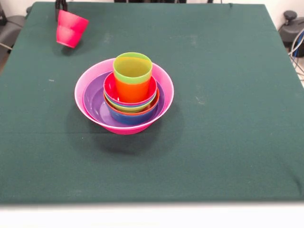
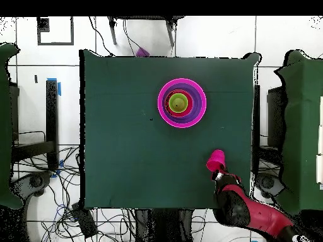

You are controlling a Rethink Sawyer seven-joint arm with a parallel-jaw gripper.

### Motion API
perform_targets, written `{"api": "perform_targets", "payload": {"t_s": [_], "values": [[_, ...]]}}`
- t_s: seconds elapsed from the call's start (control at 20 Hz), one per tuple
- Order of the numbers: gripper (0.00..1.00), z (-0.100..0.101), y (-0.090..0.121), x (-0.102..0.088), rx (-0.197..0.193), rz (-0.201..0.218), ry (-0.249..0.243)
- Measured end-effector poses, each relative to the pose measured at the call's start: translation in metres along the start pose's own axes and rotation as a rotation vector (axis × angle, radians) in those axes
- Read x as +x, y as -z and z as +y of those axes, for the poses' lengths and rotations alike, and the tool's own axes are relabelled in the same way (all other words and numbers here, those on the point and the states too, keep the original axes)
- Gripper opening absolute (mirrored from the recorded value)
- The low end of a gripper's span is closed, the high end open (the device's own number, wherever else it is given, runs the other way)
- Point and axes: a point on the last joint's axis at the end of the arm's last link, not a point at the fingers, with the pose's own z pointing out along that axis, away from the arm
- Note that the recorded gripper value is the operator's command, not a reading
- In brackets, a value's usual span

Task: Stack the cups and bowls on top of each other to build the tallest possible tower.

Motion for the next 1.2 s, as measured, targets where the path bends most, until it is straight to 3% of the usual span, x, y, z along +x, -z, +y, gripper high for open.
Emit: {"api": "perform_targets", "payload": {"t_s": [0.35, 0.5, 0.8, 1.2], "values": [[0.00, -0.005, 0.009, 0.017, -0.005, 0.007, 0.128], [0.00, -0.007, 0.011, 0.016, -0.008, 0.002, 0.148], [0.00, -0.023, 0.022, -0.006, -0.001, -0.002, 0.117], [0.00, -0.031, 0.030, -0.031, -0.001, 0.033, 0.091]]}}
